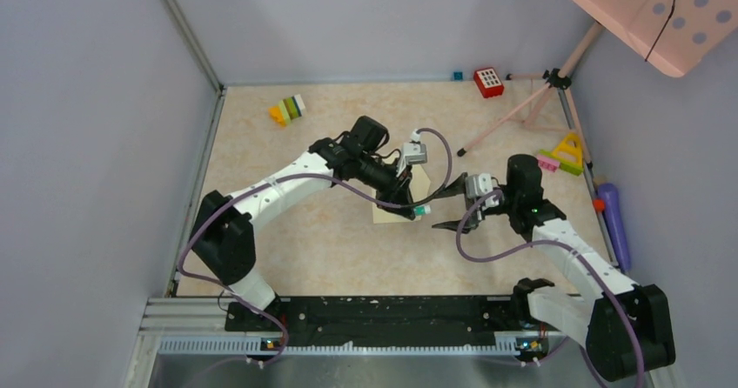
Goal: Place the letter into the envelope and seal it
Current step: Unscrew the solid glue.
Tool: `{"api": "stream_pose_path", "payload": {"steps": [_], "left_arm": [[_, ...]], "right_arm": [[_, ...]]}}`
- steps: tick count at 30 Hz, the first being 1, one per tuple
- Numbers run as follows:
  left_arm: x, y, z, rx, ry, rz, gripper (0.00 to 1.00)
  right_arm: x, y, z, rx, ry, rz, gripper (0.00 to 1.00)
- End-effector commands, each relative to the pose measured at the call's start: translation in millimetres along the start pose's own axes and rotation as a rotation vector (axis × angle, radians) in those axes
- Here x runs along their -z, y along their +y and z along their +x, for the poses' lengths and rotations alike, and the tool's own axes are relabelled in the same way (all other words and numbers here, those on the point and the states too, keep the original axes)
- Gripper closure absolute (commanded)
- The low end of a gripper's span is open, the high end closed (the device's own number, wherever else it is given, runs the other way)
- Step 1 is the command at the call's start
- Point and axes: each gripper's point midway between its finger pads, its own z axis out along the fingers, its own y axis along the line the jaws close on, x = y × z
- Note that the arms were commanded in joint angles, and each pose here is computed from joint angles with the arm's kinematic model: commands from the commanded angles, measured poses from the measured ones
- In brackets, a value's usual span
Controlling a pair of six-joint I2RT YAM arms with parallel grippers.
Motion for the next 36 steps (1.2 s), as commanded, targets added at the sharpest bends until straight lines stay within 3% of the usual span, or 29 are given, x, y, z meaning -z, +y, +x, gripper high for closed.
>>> {"api": "stream_pose_path", "payload": {"steps": [1, 20, 26, 33, 36], "left_arm": [[-2.7, -14.4, -11.1, -0.017, -0.020, 0.099, 1.00], [-8.9, -7.6, -6.9, -0.020, 0.013, 0.064, 1.00], [-8.8, 3.3, -7.5, -0.027, 0.020, 0.000, 1.00], [-5.7, 7.9, -13.1, -0.046, 0.014, -0.044, 1.00], [-1.0, 9.1, -18.4, -0.066, 0.006, -0.076, 1.00]], "right_arm": [[-0.6, -9.7, -24.9, 0.241, -0.056, -0.020, 0.38], [-2.6, 6.4, -23.4, 0.193, -0.094, -0.110, 0.63], [-2.8, 7.2, -25.9, 0.165, -0.104, -0.122, 0.67], [-4.8, 2.4, -22.6, 0.041, -0.094, -0.133, 0.83], [-6.0, -5.7, -22.7, -0.068, -0.079, -0.129, 0.85]]}}
